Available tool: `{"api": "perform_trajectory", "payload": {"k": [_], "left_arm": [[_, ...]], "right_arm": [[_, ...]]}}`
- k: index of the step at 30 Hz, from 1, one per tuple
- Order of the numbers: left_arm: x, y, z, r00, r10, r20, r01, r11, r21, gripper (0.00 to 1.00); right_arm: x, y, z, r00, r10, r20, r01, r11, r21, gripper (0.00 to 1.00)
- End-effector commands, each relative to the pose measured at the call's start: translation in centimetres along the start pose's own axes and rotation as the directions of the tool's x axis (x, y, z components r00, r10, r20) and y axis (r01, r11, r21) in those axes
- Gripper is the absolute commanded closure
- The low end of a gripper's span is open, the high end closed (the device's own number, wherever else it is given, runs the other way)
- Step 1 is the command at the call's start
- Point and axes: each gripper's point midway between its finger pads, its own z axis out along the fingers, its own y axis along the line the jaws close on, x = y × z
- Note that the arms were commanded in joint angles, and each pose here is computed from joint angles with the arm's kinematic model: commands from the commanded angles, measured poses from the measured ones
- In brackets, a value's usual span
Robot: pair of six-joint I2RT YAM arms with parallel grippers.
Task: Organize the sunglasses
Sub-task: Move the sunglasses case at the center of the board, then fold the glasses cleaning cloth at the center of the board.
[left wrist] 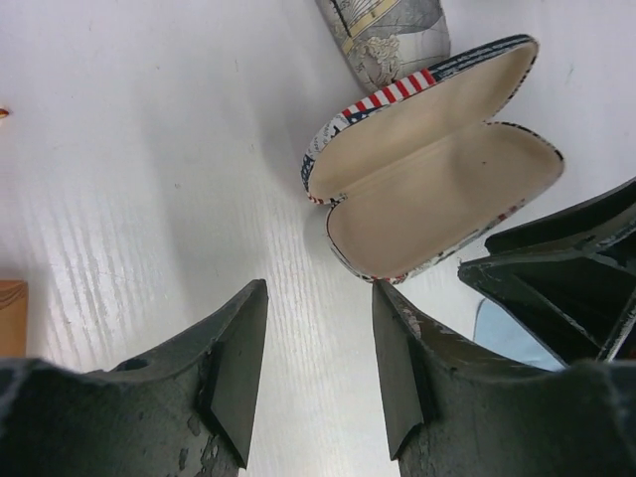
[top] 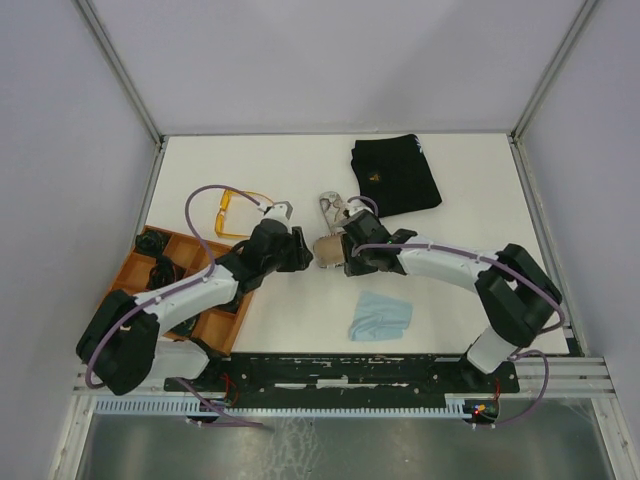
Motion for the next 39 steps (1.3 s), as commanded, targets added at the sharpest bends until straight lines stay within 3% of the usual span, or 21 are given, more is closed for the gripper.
{"api": "perform_trajectory", "payload": {"k": [1,6,11,16,24,39], "left_arm": [[-0.7,0.0,-1.9,0.998,0.019,0.052,-0.021,0.999,0.031,0.46],[0.7,-2.3,-3.3,0.998,0.035,0.045,-0.041,0.991,0.129,0.46],[2.3,-5.7,-3.6,0.991,0.122,0.050,-0.129,0.977,0.170,0.46],[3.4,-9.4,-2.2,0.977,0.212,0.033,-0.214,0.952,0.220,0.46],[4.9,-12.4,0.4,0.960,0.281,-0.011,-0.268,0.928,0.260,0.47],[6.0,-12.6,0.9,0.955,0.294,-0.037,-0.274,0.923,0.270,0.49]], "right_arm": [[-2.3,0.4,-4.1,0.991,-0.012,0.134,0.021,0.998,-0.064,0.58],[0.0,-3.8,-7.3,0.985,0.037,0.169,-0.047,0.997,0.058,0.54],[3.2,-8.4,-9.7,0.985,0.091,0.150,-0.123,0.967,0.222,0.53],[6.4,-11.0,-10.6,0.986,0.144,0.080,-0.162,0.943,0.292,0.52],[9.2,-11.8,-9.8,0.984,0.178,-0.003,-0.169,0.939,0.299,0.53],[10.3,-11.8,-7.6,0.972,0.215,-0.092,-0.187,0.952,0.243,0.61]]}}
